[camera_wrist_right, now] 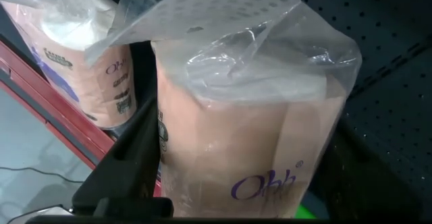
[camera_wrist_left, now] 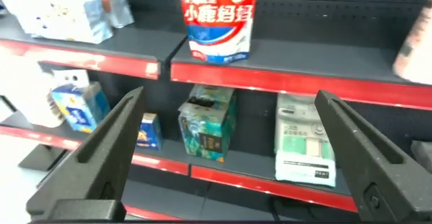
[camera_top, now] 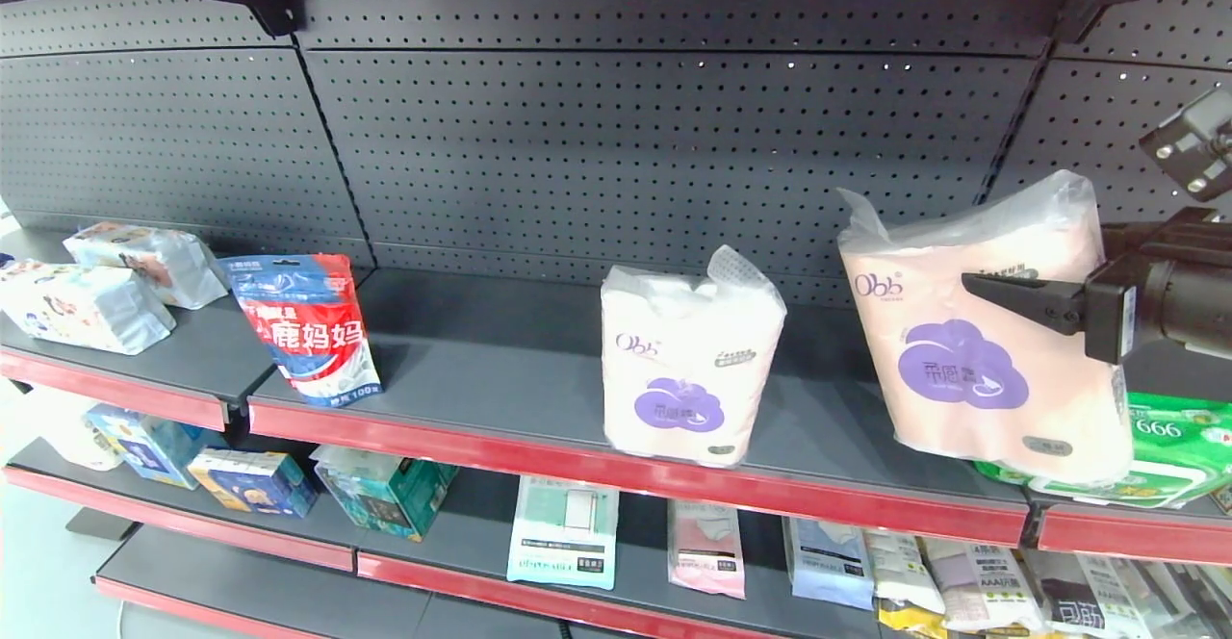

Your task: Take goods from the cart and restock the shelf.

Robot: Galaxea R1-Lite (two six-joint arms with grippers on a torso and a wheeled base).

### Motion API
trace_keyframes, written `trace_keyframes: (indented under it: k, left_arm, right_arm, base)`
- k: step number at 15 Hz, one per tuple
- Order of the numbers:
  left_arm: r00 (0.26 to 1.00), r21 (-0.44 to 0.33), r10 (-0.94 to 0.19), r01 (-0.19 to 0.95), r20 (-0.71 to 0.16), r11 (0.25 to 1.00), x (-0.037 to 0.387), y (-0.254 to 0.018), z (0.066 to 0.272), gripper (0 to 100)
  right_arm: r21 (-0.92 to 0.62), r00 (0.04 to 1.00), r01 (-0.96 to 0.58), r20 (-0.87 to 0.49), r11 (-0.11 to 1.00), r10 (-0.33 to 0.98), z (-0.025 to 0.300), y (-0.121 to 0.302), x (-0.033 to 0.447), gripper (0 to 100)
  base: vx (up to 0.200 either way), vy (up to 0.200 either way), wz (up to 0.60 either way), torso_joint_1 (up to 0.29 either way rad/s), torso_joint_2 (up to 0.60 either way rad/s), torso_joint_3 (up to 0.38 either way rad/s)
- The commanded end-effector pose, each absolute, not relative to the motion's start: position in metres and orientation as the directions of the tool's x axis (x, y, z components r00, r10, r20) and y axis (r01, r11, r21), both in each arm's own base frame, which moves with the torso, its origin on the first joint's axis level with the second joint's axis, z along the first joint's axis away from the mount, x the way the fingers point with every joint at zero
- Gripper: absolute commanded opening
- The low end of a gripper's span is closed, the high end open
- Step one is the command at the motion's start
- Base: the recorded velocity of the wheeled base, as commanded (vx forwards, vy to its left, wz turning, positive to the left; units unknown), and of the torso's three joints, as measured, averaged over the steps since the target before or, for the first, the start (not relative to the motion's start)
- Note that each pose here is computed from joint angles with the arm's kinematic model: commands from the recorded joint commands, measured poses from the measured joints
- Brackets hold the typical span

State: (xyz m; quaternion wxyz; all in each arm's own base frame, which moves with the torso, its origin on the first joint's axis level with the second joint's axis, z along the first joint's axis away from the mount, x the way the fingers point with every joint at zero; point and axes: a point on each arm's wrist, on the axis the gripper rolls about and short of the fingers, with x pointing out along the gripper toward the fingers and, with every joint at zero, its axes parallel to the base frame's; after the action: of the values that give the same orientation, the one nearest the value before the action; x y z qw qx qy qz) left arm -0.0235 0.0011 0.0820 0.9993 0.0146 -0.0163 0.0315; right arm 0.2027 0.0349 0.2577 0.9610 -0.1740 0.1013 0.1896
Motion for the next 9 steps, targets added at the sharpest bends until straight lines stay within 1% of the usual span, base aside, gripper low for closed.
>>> trace_keyframes:
  k: [1, 3, 4, 6, 9]
  left_arm:
    - [0.998, 0.026, 0.04, -0.041, 0.041, 0.999, -0.024, 0.0006, 0.0826, 100]
    - [0.999, 0.028, 0.028, -0.029, 0.035, 0.999, -0.0235, 0.0003, 0.0809, 100]
    - [1.0, 0.035, 0.006, -0.007, 0.011, 0.999, -0.0228, -0.0001, 0.0766, 100]
    - [1.0, 0.003, 0.009, -0.009, -0.018, 1.0, -0.0221, -0.0001, 0.0757, 100]
    - [1.0, 0.005, 0.006, -0.006, -0.009, 1.0, -0.0226, -0.0001, 0.0754, 100]
  right_arm:
    - [-0.297, 0.907, -0.401, -0.26, 0.867, 0.33, 0.2575, 0.035, 0.2022, 0]
    - [-0.296, 0.906, -0.402, -0.265, 0.867, 0.33, 0.2562, 0.0349, 0.2021, 0]
    - [-0.296, 0.905, -0.403, -0.268, 0.866, 0.33, 0.2553, 0.0349, 0.202, 0]
    - [-0.293, 0.903, -0.405, -0.275, 0.866, 0.33, 0.2527, 0.0347, 0.2004, 0]
    - [-0.292, 0.903, -0.406, -0.276, 0.866, 0.33, 0.2521, 0.0346, 0.1999, 0]
  base:
    - [0.0, 0.0, 0.0, 0.0, 0.0, 0.0]
    - [0.0, 0.0, 0.0, 0.0, 0.0, 0.0]
    - [0.0, 0.0, 0.0, 0.0, 0.0, 0.0]
    - [0.0, 0.0, 0.0, 0.0, 0.0, 0.0]
    - [0.0, 0.0, 0.0, 0.0, 0.0, 0.0]
